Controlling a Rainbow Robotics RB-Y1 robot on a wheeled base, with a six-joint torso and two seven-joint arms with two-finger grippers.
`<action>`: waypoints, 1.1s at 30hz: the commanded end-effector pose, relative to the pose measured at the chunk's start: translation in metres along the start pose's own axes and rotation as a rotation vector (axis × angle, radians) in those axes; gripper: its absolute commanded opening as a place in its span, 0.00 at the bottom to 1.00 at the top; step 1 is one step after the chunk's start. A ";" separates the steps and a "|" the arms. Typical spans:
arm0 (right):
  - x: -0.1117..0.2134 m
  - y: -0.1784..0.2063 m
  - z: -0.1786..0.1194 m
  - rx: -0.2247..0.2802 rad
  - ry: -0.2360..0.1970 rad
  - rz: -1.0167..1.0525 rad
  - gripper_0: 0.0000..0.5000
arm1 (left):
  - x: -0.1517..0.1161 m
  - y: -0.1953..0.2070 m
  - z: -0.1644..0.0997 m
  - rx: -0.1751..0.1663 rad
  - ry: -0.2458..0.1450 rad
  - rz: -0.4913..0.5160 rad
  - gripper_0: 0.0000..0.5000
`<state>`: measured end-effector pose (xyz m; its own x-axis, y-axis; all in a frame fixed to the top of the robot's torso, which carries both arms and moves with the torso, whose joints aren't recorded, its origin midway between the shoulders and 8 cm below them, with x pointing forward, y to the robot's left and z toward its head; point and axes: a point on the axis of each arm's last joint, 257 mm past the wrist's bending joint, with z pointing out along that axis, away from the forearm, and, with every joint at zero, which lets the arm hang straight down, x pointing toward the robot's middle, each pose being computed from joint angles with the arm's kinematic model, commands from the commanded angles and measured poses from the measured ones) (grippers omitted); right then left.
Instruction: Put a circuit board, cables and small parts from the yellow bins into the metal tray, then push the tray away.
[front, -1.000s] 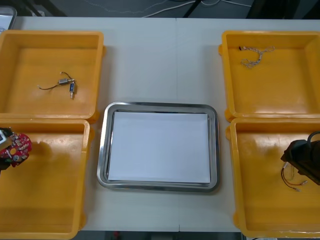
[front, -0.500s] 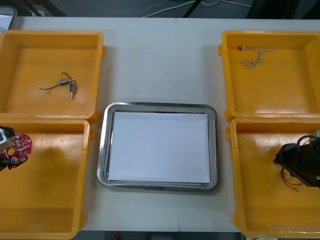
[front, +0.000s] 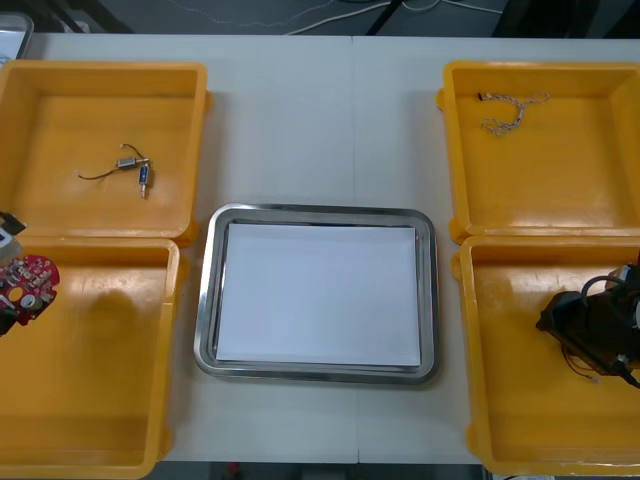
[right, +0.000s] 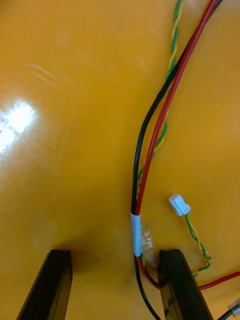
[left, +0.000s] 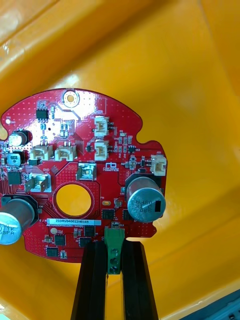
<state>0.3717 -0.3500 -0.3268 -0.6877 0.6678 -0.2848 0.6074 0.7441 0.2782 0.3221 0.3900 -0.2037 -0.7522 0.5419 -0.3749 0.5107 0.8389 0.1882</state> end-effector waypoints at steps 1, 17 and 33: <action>0.003 0.013 0.001 -0.018 -0.004 -0.040 1.00 | -0.023 0.002 -0.013 -0.066 0.005 -0.077 0.00; -0.001 0.014 0.008 -0.030 -0.012 -0.028 1.00 | -0.065 -0.032 -0.017 -0.082 -0.009 -0.205 0.00; -0.002 0.013 0.008 -0.027 -0.015 -0.034 0.00 | -0.103 -0.064 -0.018 -0.089 -0.034 -0.262 0.00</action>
<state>0.3793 -0.3510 -0.3268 -0.6791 0.6691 -0.3019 0.6028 0.7430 0.2908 0.3499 0.2850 -0.1828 -0.8479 0.3466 -0.4013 0.3183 0.9380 0.1375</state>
